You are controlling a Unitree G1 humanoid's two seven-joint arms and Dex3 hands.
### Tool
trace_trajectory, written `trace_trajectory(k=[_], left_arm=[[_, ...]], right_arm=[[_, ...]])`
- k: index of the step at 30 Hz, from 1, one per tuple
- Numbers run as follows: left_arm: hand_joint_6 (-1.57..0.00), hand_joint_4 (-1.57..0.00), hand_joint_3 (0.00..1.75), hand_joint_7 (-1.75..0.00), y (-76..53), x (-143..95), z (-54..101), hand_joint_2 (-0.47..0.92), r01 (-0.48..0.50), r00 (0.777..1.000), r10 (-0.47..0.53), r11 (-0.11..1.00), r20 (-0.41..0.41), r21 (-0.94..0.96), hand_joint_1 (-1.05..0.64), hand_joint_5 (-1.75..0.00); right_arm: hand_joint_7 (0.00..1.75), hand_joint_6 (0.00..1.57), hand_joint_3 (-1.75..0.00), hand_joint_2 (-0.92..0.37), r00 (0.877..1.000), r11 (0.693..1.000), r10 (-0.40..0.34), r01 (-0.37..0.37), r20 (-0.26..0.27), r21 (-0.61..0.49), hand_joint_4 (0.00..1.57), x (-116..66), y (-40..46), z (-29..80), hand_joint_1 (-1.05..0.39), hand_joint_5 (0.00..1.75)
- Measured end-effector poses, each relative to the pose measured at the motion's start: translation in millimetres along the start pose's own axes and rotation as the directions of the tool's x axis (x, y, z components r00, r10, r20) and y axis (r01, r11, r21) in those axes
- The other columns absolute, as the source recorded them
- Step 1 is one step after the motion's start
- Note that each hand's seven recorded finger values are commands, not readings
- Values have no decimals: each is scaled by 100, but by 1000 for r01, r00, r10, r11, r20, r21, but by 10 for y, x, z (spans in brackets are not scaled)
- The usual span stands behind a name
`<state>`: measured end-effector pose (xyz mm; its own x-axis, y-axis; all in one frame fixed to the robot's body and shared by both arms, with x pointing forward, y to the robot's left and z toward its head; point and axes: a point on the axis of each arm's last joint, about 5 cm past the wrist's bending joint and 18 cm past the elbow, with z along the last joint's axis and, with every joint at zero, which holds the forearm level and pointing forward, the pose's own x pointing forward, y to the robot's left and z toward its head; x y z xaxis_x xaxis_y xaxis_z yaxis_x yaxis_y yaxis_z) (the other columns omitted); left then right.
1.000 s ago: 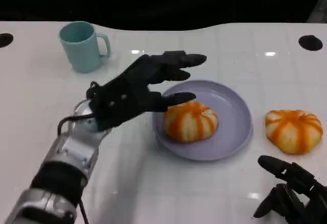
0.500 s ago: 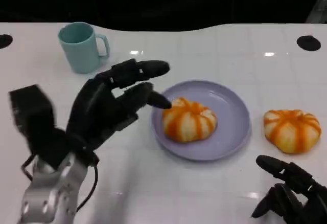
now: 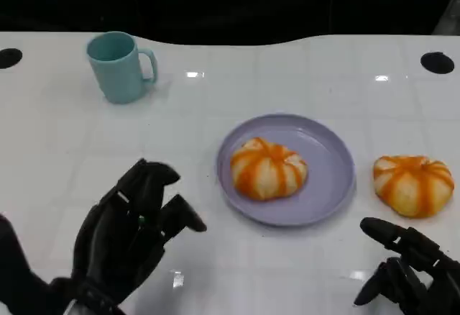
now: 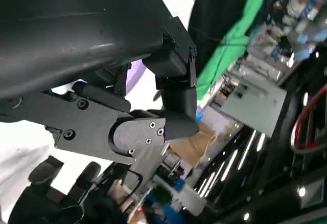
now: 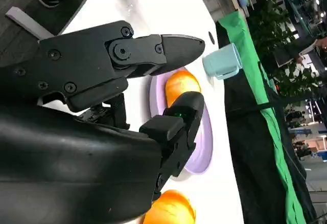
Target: Grasp the bread from the table and place it into the plate.
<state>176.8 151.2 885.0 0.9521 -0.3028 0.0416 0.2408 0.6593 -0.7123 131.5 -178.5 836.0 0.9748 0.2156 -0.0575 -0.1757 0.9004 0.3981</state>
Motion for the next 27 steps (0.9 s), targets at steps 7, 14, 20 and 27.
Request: trace_trajectory(k=[7,14,20,27], left_arm=[[-56,-68,47,-155,48,-117,-52,92,-66,998,65,998,-15,-25,-54,-175],[-53,-69,45,-159,90,-197,-65,92,-138,990,136,990,-49,-35,-52,-175],[-55,-68,42,-158,97,-194,-65,92,-146,988,145,989,-48,-36,-52,-175],[-56,-68,42,-157,117,-181,-89,92,-154,987,152,987,-55,-41,-52,-175]], right_arm=[[47,91,-30,-92,1000,1000,0,0,11,-9,62,-7,3,1,-76,149],[46,92,-29,-92,1000,1000,13,-13,10,-3,63,12,-1,-6,-77,150],[45,92,-29,-92,1000,1000,17,-17,10,-1,63,20,-20,-19,-77,149],[44,93,-29,-92,1000,1000,16,-16,18,-5,64,32,-26,-12,-76,148]])
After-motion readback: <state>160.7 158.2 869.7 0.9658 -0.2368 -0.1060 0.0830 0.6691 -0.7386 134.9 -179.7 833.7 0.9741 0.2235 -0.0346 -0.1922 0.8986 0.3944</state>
